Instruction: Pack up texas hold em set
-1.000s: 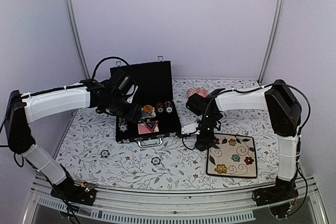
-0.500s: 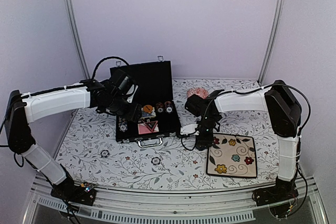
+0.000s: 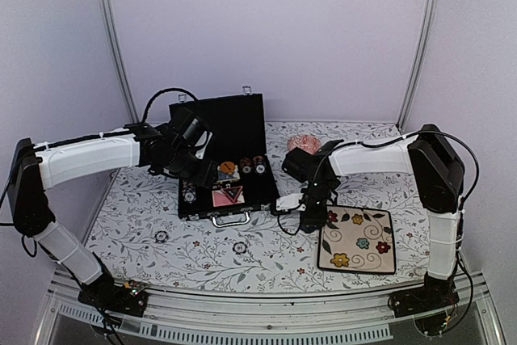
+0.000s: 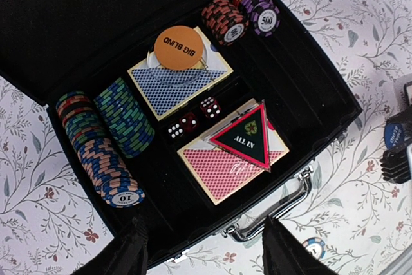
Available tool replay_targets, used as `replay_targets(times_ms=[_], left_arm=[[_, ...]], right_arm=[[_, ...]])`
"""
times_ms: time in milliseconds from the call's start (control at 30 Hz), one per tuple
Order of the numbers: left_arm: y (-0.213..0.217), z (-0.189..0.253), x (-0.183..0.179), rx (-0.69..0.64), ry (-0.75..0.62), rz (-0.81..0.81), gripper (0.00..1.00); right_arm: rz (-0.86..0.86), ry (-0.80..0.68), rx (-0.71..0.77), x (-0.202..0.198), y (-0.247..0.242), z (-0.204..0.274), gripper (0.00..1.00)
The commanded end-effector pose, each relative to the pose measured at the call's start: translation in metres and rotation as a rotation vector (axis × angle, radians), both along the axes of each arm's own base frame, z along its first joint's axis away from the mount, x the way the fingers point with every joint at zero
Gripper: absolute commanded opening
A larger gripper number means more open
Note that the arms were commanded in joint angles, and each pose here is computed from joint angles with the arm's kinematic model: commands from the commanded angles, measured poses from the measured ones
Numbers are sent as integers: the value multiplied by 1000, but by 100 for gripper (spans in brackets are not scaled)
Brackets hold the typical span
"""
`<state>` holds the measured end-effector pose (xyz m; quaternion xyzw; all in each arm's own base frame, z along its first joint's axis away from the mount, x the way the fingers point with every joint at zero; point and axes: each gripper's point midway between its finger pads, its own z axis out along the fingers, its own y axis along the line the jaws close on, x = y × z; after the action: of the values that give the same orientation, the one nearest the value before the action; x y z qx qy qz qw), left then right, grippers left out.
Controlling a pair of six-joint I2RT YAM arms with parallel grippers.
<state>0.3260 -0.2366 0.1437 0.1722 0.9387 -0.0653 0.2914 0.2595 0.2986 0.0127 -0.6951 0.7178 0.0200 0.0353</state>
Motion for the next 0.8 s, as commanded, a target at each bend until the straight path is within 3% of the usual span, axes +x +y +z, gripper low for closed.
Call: replay_targets(times_ms=[0,333,767], left_arm=[[10,-5,5,-1,-1,46,61],[41,4,7,7,-16,155,60],[70,31,3,-57,-68,247,60]], right_arm=[[12,30,-30,-9,3,-3,45],[60,-28,269,23,82,78,45],[87,-158,575,60,205,111,47]])
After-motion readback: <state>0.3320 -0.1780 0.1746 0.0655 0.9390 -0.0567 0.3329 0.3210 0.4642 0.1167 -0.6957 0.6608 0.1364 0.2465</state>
